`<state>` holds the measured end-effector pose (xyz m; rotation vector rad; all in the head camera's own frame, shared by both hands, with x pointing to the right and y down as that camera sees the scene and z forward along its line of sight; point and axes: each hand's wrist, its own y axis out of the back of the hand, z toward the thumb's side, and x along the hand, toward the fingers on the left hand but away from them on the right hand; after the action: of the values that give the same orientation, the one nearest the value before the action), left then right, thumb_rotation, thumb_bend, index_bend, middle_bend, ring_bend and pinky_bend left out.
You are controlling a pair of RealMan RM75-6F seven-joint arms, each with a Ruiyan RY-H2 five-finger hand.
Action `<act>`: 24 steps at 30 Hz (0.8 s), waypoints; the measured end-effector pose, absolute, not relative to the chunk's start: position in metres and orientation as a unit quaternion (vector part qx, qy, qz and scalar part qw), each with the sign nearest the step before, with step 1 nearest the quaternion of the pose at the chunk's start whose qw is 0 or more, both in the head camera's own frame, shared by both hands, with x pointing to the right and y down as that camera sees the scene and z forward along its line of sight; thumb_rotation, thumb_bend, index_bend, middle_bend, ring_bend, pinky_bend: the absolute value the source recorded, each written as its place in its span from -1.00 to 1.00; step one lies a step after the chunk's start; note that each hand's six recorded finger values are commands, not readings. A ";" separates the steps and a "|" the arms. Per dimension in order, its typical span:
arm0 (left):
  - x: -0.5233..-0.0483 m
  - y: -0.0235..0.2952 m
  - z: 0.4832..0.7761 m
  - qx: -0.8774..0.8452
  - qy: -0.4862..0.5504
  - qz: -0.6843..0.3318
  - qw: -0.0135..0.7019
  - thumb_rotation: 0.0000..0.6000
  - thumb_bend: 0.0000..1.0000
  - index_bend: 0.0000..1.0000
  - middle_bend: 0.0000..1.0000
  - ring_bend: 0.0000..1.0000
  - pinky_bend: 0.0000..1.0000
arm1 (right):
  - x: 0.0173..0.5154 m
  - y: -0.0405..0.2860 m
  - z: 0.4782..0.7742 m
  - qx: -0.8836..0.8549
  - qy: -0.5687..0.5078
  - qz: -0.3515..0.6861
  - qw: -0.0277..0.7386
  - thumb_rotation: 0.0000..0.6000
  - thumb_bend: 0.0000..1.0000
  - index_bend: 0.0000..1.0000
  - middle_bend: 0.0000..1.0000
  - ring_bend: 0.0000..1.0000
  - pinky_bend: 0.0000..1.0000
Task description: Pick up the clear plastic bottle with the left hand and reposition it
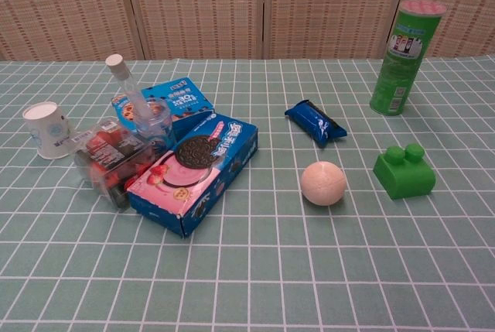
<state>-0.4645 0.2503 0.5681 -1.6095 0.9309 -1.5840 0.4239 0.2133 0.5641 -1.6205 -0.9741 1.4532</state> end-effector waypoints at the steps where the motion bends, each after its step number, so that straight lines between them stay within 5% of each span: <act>1: -0.464 0.250 0.568 -0.619 0.357 -0.609 0.343 1.00 -0.36 -0.12 -0.32 -0.24 0.13 | 0.424 0.213 0.564 -0.631 -0.379 0.567 0.369 1.00 -0.06 -0.59 -0.68 -0.75 -0.30; 9: -0.463 0.249 0.569 -0.610 0.352 -0.615 0.355 1.00 -0.35 -0.12 -0.27 -0.15 0.40 | 0.423 0.213 0.560 -0.630 -0.385 0.562 0.372 1.00 -0.06 -0.59 -0.68 -0.75 -0.30; 12: -0.463 0.246 0.568 -0.610 0.359 -0.610 0.356 1.00 -0.50 -0.18 -0.19 0.06 0.58 | 0.424 0.213 0.557 -0.629 -0.389 0.559 0.374 1.00 -0.06 -0.59 -0.68 -0.75 -0.30; 17: -0.460 0.239 0.571 -0.614 0.366 -0.604 0.352 1.00 -0.73 -0.27 0.16 0.48 0.95 | 0.424 0.211 0.552 -0.627 -0.397 0.555 0.376 1.00 -0.06 -0.59 -0.68 -0.75 -0.30; 24: -0.449 0.221 0.583 -0.618 0.364 -0.606 0.343 1.00 -0.78 -0.34 0.80 0.95 1.00 | 0.429 0.210 0.547 -0.623 -0.406 0.555 0.375 1.00 -0.06 -0.60 -0.68 -0.75 -0.30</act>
<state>-0.4490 0.2206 0.5826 -1.6070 0.9469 -1.5740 0.4290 0.2104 0.5475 -1.5942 -1.0383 1.4198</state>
